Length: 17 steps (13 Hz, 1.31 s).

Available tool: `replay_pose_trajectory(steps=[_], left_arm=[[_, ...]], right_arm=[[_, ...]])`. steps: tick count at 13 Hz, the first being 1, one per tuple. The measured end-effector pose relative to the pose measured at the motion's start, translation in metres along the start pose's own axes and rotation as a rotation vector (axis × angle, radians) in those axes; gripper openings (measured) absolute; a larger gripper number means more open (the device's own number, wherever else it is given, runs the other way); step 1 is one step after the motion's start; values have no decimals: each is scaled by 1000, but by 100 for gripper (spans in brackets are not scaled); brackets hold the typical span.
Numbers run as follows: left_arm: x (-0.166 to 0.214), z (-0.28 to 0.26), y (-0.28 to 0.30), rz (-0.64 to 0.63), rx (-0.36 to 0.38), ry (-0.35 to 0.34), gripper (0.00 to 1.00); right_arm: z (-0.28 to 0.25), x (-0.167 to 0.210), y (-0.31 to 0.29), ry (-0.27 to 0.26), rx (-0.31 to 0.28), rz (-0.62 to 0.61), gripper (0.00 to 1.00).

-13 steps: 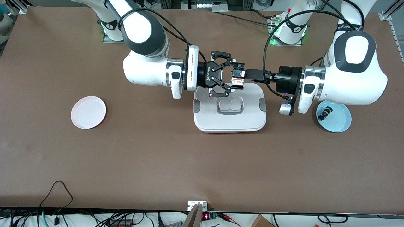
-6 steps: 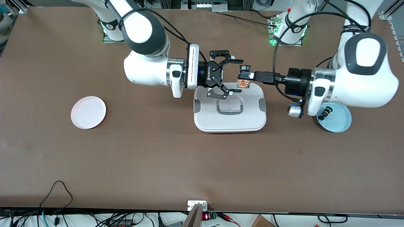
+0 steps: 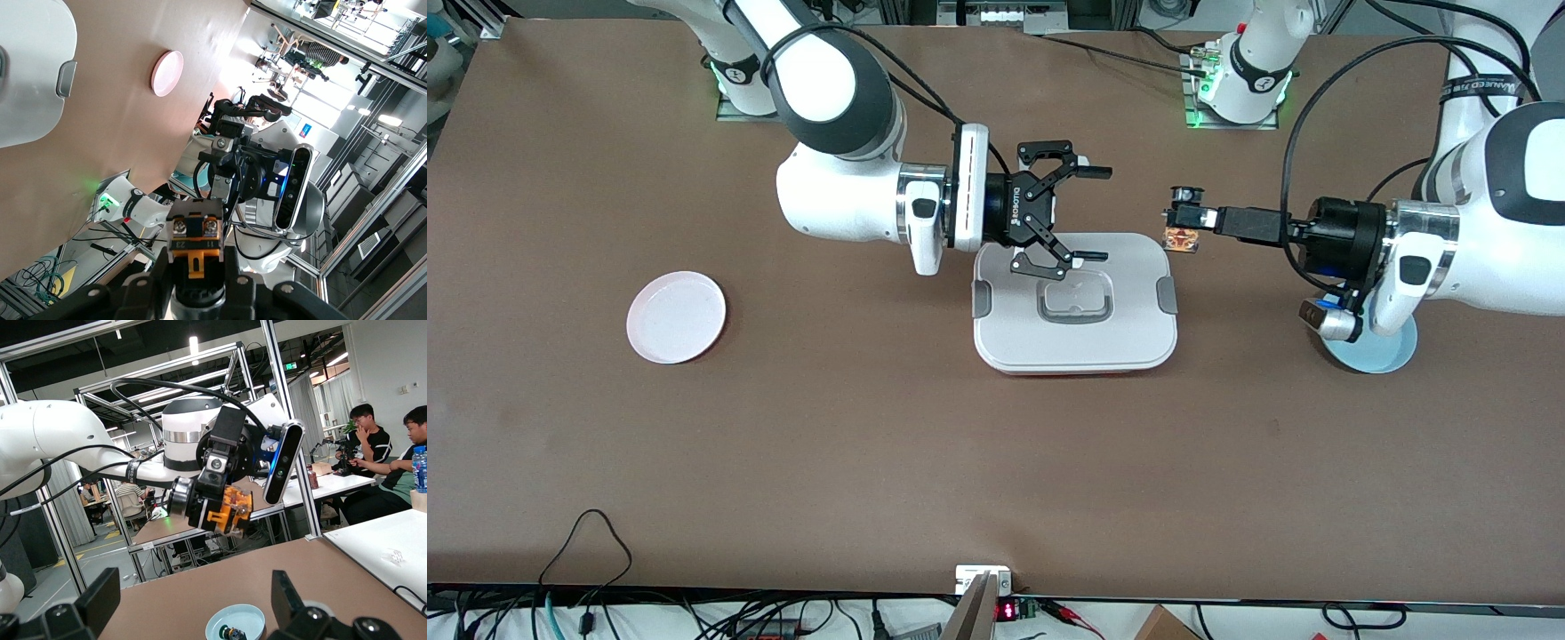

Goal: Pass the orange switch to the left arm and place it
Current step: 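Open the right gripper while the left gripper pulls the switch away, then carry the switch to the blue plate while the right gripper retracts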

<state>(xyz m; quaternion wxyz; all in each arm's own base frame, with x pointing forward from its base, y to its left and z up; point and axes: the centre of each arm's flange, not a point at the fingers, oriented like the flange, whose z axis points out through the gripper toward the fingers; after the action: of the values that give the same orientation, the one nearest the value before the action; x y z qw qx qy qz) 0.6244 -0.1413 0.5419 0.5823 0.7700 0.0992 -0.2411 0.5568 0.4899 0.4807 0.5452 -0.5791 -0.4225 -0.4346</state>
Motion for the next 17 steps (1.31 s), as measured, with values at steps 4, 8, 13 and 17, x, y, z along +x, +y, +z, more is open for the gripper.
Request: replay_pose_trajectory(steps=[4,8,13,17], left_arm=[[-1,-14,-6,-9,11,5,34],[-2,-35,-20,-23,62,15,34],[-4,-65,-41,-49,142,47,34],[-4,-76,-53,-52,323,94,34]], right_arm=[[-7,-15,8,-22,-21,16,100],[-44,-8,34,-18,-84,9,100],[-107,1,66,-18,-68,-8,100],[-147,7,80,-29,-26,-29,100]])
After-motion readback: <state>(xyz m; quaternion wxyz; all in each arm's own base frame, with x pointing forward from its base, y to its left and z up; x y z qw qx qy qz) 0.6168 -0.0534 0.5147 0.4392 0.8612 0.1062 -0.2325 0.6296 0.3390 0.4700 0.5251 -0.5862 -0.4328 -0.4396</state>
